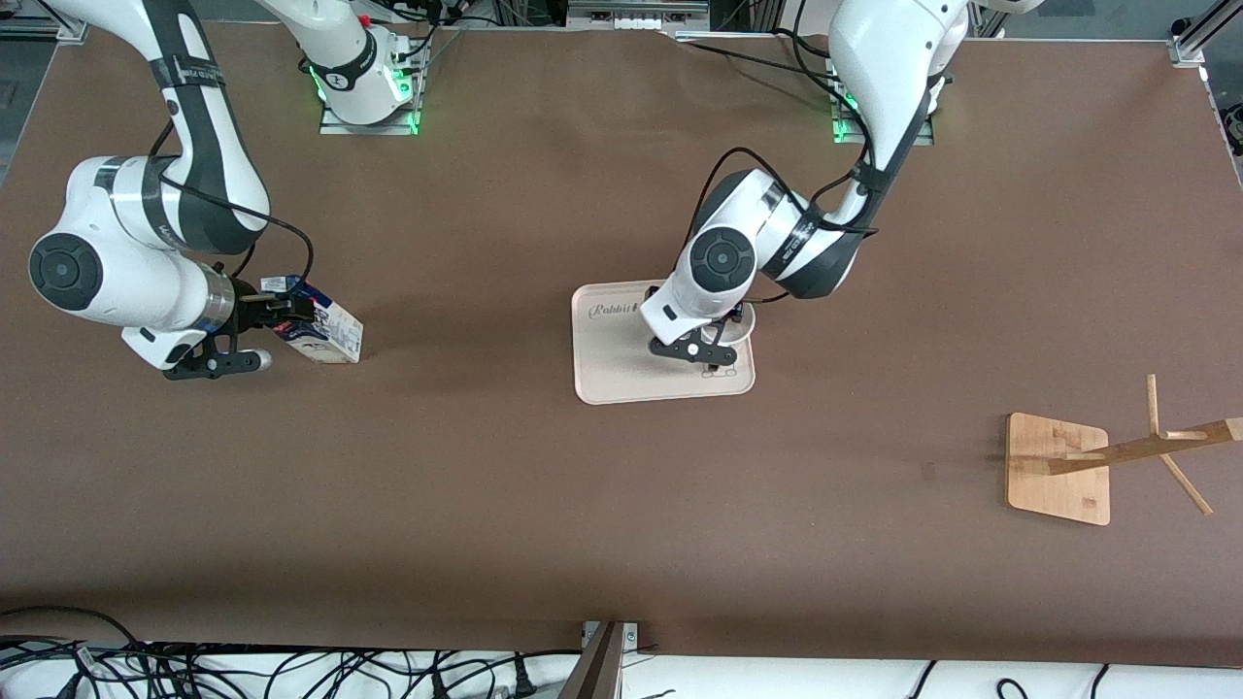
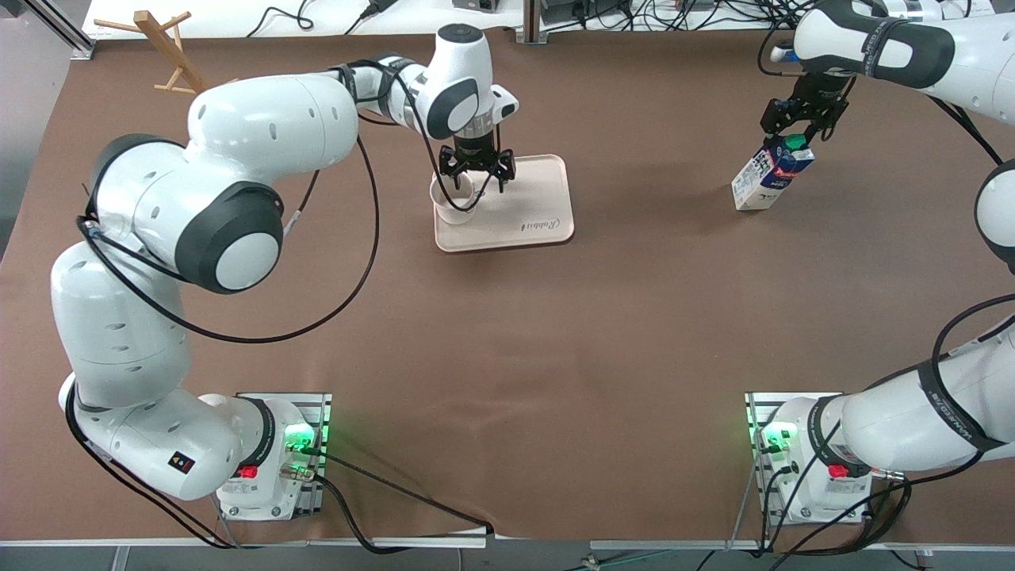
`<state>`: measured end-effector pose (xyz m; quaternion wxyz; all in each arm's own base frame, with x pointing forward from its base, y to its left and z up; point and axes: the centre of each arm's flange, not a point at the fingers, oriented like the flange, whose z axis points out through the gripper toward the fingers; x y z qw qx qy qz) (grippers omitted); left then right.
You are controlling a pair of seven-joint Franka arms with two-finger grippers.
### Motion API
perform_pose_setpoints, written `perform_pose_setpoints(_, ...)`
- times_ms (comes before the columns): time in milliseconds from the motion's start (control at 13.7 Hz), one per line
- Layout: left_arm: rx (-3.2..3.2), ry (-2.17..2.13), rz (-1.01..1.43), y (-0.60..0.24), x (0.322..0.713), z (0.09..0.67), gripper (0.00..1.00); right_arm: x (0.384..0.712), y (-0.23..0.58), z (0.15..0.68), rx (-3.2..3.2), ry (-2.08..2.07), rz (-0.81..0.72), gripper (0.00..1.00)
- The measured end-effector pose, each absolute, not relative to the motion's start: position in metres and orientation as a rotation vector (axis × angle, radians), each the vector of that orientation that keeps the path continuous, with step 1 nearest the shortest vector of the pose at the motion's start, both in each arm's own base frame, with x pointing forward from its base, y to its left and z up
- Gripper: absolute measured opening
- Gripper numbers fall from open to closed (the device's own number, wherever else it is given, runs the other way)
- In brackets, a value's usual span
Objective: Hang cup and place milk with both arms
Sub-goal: 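Set the carton on the table while the left gripper grasps the mug handle, then lift the white mug with the left gripper toward the wooden stand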
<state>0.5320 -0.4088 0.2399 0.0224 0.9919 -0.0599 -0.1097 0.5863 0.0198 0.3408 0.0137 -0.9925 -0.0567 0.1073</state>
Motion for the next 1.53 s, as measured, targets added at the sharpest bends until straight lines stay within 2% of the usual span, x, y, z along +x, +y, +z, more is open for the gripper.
perform_pose_setpoints(73, 3.073, -0.198, -0.348, -0.408, 0.532, 0.232, 0.93, 0.587, 0.019, 0.350, -3.091, -0.176, 0.324, 1.00)
perform_pose_setpoints(219, 3.069, -0.252, -0.360, -0.405, 0.532, 0.225, 0.68, 0.589, 0.015, 0.384, -3.090, -0.168, 0.288, 1.00)
perform_pose_setpoints(438, 3.070, -0.267, -0.359, -0.398, 0.536, 0.224, 0.36, 0.588, -0.004, 0.452, -3.093, -0.123, 0.139, 1.00)
perform_pose_setpoints(656, 3.075, -0.253, -0.361, -0.389, 0.542, 0.230, 0.07, 0.587, -0.010, 0.510, -3.094, -0.115, 0.020, 1.00)
perform_pose_setpoints(875, 3.079, -0.230, -0.374, -0.376, 0.549, 0.248, 0.07, 0.579, -0.012, 0.537, -3.089, -0.115, 0.039, 1.00)
perform_pose_setpoints(1021, 3.075, -0.159, -0.334, -0.349, 0.569, 0.283, 0.07, 0.576, -0.021, 0.550, -3.086, -0.094, 0.071, 1.00)
perform_pose_setpoints(1240, 3.048, -0.131, -0.254, -0.248, 0.614, 0.363, 0.07, 0.571, -0.039, 0.577, -3.087, -0.051, 0.055, 1.00)
perform_pose_setpoints(1531, 3.052, -0.112, -0.102, -0.112, 0.638, 0.460, 0.07, 0.555, -0.058, 0.609, -3.085, -0.005, 0.001, 1.00)
